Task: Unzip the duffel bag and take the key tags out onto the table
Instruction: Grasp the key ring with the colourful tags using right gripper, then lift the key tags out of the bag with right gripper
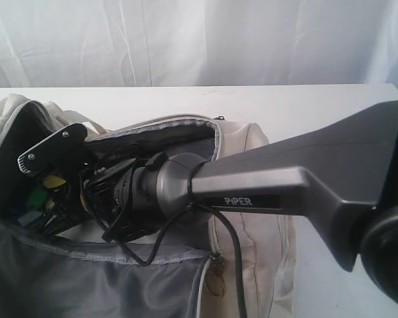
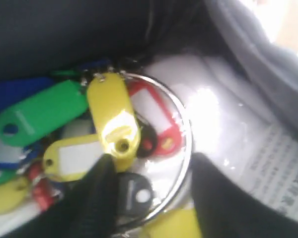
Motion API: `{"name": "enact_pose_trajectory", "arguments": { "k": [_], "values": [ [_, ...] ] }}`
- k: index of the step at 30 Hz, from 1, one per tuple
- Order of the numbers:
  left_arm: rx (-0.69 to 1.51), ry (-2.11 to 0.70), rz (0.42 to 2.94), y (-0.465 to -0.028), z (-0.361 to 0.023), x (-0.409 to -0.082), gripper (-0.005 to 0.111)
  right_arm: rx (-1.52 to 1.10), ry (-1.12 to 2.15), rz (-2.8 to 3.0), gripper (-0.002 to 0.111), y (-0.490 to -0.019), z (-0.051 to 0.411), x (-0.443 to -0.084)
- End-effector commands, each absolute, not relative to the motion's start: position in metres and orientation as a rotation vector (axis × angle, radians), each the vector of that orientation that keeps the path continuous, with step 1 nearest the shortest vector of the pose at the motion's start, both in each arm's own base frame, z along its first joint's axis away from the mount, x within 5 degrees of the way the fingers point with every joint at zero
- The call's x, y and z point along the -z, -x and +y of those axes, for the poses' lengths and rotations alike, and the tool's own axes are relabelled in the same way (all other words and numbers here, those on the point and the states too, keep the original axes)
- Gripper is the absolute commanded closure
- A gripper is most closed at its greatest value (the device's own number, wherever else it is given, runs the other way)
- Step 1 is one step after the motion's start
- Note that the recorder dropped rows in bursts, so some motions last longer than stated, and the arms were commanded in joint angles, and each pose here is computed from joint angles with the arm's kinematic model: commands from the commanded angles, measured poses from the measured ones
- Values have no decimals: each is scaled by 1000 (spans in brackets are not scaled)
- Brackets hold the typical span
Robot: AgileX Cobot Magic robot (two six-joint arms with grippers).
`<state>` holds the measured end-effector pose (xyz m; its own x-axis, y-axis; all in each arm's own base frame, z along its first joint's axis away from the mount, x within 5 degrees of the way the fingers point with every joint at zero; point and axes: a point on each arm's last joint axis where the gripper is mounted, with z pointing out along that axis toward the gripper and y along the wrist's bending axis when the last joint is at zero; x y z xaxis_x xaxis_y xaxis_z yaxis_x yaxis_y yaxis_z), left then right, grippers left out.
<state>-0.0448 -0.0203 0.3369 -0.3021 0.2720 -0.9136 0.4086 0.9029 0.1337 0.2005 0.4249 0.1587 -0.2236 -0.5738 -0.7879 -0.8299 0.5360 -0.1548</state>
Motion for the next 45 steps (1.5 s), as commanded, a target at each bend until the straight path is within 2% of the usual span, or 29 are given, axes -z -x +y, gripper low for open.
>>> {"name": "enact_pose_trajectory", "arguments": {
  "k": [1, 3, 26, 34, 45],
  "values": [
    [146, -500, 1906, 45, -20, -335, 107, -360, 1180, 1947, 94, -200, 423, -141],
    [146, -500, 1906, 45, -20, -335, 107, -361, 1167, 1938, 108, -200, 422, -149],
    [144, -502, 1906, 45, -20, -335, 107, -471, 1005, 1706, 108, -191, 394, -285],
    [144, -502, 1906, 45, -20, -335, 107, -394, 911, 1607, 108, -187, 360, -347],
    [145, -504, 1913, 46, -20, -334, 107, -189, 876, 1717, 108, -175, 299, -395]
  ]
}}
